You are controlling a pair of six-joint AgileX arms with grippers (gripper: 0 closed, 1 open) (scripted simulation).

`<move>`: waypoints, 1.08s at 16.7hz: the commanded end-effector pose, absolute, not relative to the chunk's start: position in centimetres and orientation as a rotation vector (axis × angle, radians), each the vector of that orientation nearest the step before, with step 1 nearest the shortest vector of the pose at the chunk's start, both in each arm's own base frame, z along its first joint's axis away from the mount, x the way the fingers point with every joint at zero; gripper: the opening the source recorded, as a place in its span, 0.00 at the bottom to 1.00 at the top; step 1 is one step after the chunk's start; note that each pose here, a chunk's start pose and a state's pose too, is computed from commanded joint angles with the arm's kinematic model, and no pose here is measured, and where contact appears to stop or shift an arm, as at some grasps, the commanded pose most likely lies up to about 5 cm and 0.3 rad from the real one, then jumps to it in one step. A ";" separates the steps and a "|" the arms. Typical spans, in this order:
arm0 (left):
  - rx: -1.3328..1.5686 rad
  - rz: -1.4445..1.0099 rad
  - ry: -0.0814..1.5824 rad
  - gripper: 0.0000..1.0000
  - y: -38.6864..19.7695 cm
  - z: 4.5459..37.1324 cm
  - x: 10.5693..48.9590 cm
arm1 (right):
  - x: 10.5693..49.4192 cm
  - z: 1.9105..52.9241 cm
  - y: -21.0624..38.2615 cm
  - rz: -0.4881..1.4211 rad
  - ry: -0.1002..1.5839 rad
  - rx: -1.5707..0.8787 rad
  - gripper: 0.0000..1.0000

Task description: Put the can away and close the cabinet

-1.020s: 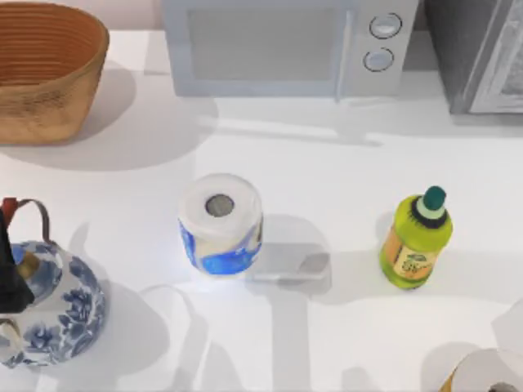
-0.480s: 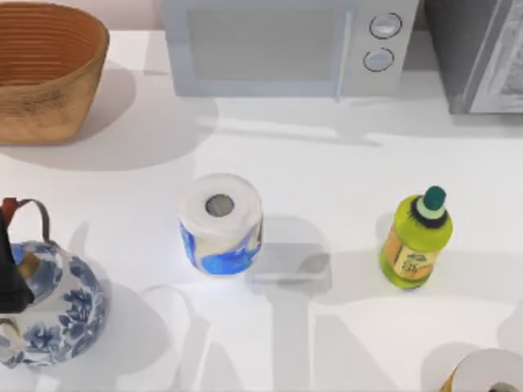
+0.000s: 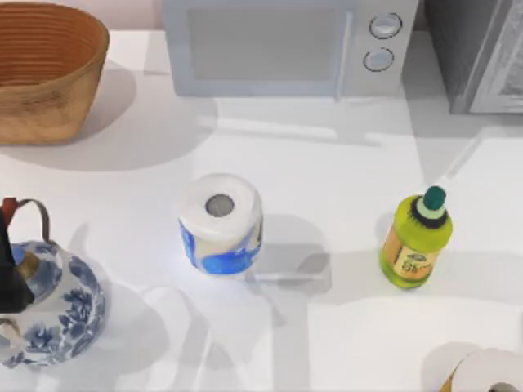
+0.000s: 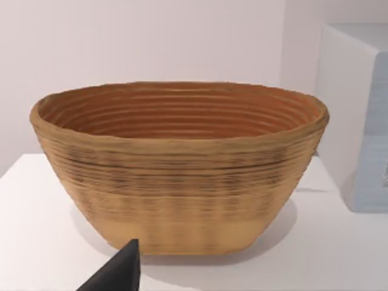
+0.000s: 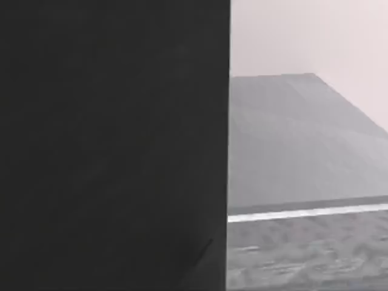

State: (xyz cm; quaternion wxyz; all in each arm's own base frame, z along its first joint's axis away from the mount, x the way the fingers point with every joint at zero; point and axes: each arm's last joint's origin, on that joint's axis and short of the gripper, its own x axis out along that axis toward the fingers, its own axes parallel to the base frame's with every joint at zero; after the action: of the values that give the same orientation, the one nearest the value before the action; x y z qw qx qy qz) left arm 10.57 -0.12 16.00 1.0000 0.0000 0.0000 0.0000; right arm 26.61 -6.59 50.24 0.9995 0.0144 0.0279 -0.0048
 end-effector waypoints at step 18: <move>0.000 0.000 0.000 1.00 -0.1 16.0 10.6 | 22.6 51.5 8.8 -0.046 -0.010 -0.005 1.00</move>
State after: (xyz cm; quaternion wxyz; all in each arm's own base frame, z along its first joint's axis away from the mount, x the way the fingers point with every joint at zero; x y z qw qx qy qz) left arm 10.57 -0.12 16.00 1.0000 0.0000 0.0000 0.0000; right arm 22.57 8.80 51.49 0.9997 -0.0024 -0.0052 -0.0229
